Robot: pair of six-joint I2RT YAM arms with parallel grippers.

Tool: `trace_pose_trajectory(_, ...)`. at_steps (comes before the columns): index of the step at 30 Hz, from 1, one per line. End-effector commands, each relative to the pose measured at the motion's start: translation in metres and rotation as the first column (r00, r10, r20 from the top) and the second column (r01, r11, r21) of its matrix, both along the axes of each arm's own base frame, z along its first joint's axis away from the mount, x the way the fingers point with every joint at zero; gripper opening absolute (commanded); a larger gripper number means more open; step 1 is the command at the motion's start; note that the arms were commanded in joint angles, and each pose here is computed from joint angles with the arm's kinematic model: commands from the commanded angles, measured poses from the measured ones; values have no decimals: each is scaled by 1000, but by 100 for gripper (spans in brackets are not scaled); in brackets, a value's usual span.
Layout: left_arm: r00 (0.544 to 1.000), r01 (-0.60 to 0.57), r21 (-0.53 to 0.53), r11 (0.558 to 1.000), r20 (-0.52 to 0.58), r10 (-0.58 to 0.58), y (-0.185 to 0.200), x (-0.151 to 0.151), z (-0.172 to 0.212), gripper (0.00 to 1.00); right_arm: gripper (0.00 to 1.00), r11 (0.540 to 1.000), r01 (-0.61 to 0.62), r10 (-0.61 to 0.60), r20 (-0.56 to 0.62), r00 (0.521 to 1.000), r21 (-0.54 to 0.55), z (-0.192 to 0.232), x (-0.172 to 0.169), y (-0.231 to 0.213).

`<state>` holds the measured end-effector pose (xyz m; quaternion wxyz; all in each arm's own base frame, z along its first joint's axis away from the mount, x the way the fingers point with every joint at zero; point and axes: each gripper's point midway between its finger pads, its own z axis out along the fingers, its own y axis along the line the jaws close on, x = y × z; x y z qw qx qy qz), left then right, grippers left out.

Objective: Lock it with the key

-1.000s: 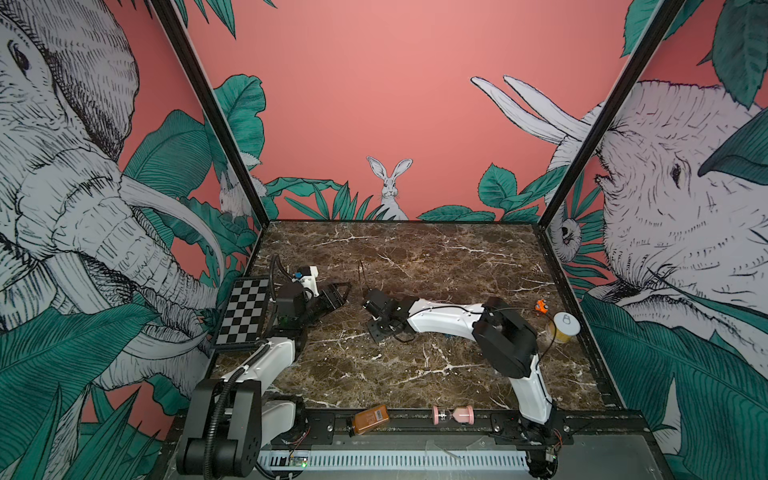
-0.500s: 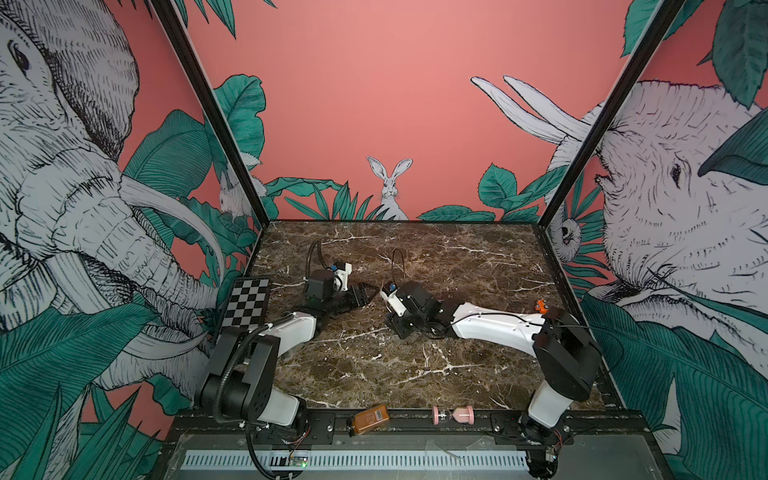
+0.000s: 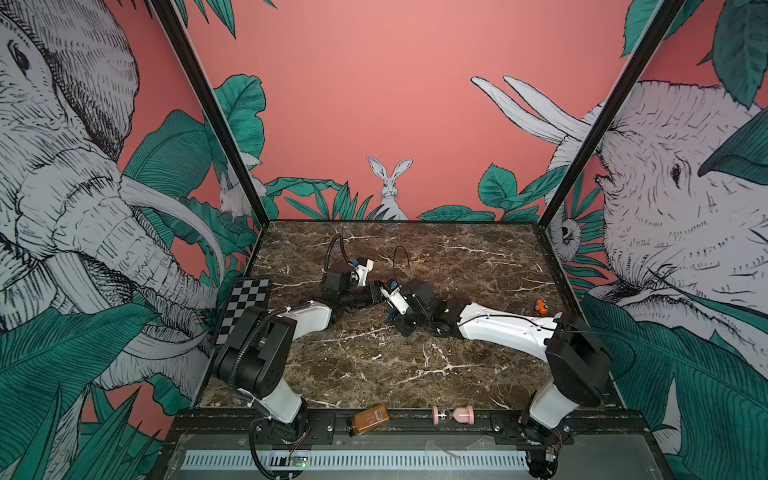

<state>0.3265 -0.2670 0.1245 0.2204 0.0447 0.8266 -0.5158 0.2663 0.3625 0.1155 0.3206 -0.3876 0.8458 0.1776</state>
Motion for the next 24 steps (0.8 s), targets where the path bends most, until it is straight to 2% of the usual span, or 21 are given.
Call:
trace_pose_trajectory(1, 999, 41, -31, 999, 14, -41, -9, -2, 9, 46, 22, 999, 6, -8, 69, 998, 33, 26, 9, 6)
trace_pose_trajectory(4, 998, 58, -37, 998, 14, -58, -11, -4, 11, 45, 22, 1000, 4, -6, 72, 997, 31, 28, 10, 6)
trace_pose_trajectory(9, 996, 88, -38, 995, 16, -88, -15, -7, 13, 35, 22, 1000, -9, 7, 80, 997, 19, 32, 12, 8)
trace_pose_trajectory(18, 991, 130, -50, 990, 16, -129, -23, -10, 17, 9, 22, 999, -35, 38, 88, 995, -39, 30, 14, 8)
trace_pose_trajectory(24, 991, 130, -54, 990, 25, -128, -23, -10, 20, 0, 22, 999, -11, 15, 108, 994, -34, 33, 19, 1)
